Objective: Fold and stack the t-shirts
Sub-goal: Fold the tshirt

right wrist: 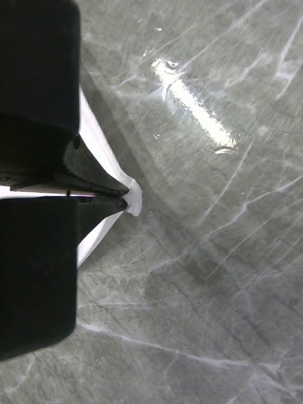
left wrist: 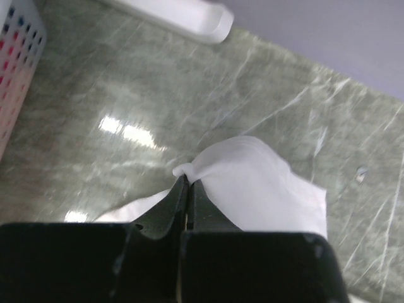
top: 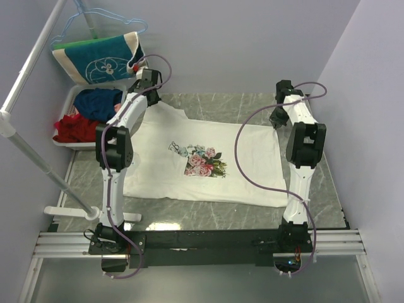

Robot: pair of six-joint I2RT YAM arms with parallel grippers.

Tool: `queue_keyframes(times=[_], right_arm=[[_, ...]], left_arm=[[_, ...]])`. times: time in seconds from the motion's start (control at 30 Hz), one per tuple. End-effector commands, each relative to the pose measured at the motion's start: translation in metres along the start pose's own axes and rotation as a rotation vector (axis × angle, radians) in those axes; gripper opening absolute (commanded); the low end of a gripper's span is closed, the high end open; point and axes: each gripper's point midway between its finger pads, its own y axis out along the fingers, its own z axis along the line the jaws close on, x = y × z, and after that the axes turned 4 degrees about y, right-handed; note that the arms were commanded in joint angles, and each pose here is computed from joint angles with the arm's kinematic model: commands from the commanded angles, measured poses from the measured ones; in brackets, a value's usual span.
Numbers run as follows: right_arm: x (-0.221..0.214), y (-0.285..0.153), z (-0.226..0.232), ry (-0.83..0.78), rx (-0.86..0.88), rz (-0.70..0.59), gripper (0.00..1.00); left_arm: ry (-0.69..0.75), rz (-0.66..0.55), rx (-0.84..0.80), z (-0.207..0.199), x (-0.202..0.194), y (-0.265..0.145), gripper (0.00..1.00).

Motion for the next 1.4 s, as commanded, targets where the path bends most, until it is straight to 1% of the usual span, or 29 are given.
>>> queue_keyframes(times=[0.0, 0.03, 0.1, 0.13, 0.2, 0.23, 0.3, 0.37, 0.4, 0.43, 0.5, 0.57, 0.6, 0.63, 0.7, 0.73, 0.77, 0.8, 0.83, 0.9, 0.93, 1.0, 1.1, 1.27, 1.37], right_arm=[[0.031, -0.047, 0.002, 0.044, 0.071, -0.097, 0.00], [0.034, -0.059, 0.001, 0.045, 0.088, -0.111, 0.00], [0.027, -0.064, -0.004, 0.044, 0.089, -0.098, 0.00], [0.027, -0.077, -0.005, 0.046, 0.109, -0.109, 0.00], [0.016, -0.080, -0.012, 0.042, 0.106, -0.091, 0.00], [0.017, -0.092, -0.014, 0.047, 0.122, -0.107, 0.00], [0.004, -0.094, -0.022, 0.039, 0.111, -0.087, 0.00], [-0.001, -0.106, -0.027, 0.040, 0.125, -0.088, 0.00], [-0.012, -0.102, -0.033, 0.036, 0.112, -0.065, 0.00], [-0.013, -0.110, -0.035, 0.038, 0.123, -0.074, 0.00], [-0.030, -0.108, -0.043, 0.032, 0.114, -0.041, 0.00], [-0.038, -0.116, -0.047, 0.034, 0.131, -0.033, 0.00], [-0.051, -0.111, -0.055, 0.031, 0.117, -0.004, 0.00], [-0.055, -0.117, -0.057, 0.032, 0.126, -0.007, 0.00], [-0.071, -0.117, -0.066, 0.029, 0.124, 0.020, 0.00], [-0.076, -0.117, -0.068, 0.026, 0.124, 0.027, 0.00], [-0.087, -0.114, -0.075, 0.023, 0.107, 0.050, 0.00], [-0.089, -0.119, -0.077, 0.025, 0.115, 0.041, 0.00], [-0.094, -0.120, -0.081, 0.023, 0.112, 0.048, 0.00], [-0.105, -0.121, -0.090, 0.020, 0.100, 0.063, 0.00], [-0.109, -0.122, -0.093, 0.018, 0.096, 0.068, 0.00], [-0.119, -0.123, -0.102, 0.016, 0.080, 0.079, 0.00], [-0.132, -0.122, -0.111, 0.018, 0.064, 0.094, 0.00], [-0.159, -0.110, -0.122, 0.018, 0.044, 0.153, 0.00], [-0.174, -0.104, -0.129, 0.014, 0.027, 0.195, 0.05]], left_arm=[[-0.027, -0.090, -0.004, 0.012, 0.040, -0.042, 0.01], [-0.020, -0.078, 0.008, 0.016, 0.034, -0.042, 0.01], [-0.024, -0.083, 0.011, 0.019, 0.037, -0.051, 0.01], [-0.021, -0.076, 0.014, 0.021, 0.034, -0.053, 0.01], [-0.024, -0.081, 0.008, 0.023, 0.038, -0.062, 0.01], [-0.021, -0.074, 0.011, 0.025, 0.034, -0.064, 0.01], [-0.025, -0.077, 0.000, 0.025, 0.037, -0.073, 0.01], [-0.024, -0.063, 0.001, 0.028, 0.031, -0.078, 0.01], [-0.033, -0.068, -0.003, 0.029, 0.035, -0.085, 0.01], [-0.026, -0.047, 0.001, 0.032, 0.027, -0.086, 0.01], [-0.032, -0.042, 0.001, 0.036, 0.025, -0.096, 0.01], [-0.021, -0.008, 0.016, 0.044, 0.009, -0.099, 0.01], [-0.029, -0.016, 0.013, 0.047, 0.011, -0.108, 0.01], [-0.022, 0.009, 0.023, 0.052, -0.003, -0.107, 0.01], [-0.034, 0.007, 0.020, 0.058, -0.006, -0.119, 0.01], [-0.025, 0.034, 0.036, 0.064, -0.021, -0.118, 0.01], [-0.027, 0.039, 0.043, 0.068, -0.025, -0.121, 0.01], [-0.034, 0.033, 0.046, 0.072, -0.026, -0.129, 0.01], [-0.025, 0.052, 0.068, 0.079, -0.038, -0.128, 0.01], [-0.032, 0.048, 0.070, 0.084, -0.041, -0.136, 0.01], [-0.024, 0.068, 0.078, 0.089, -0.052, -0.136, 0.01], [-0.028, 0.079, 0.084, 0.094, -0.061, -0.141, 0.01], [-0.029, 0.084, 0.088, 0.098, -0.066, -0.145, 0.01], [-0.021, 0.122, 0.091, 0.105, -0.087, -0.146, 0.01], [-0.020, 0.137, 0.094, 0.109, -0.098, -0.148, 0.01]])
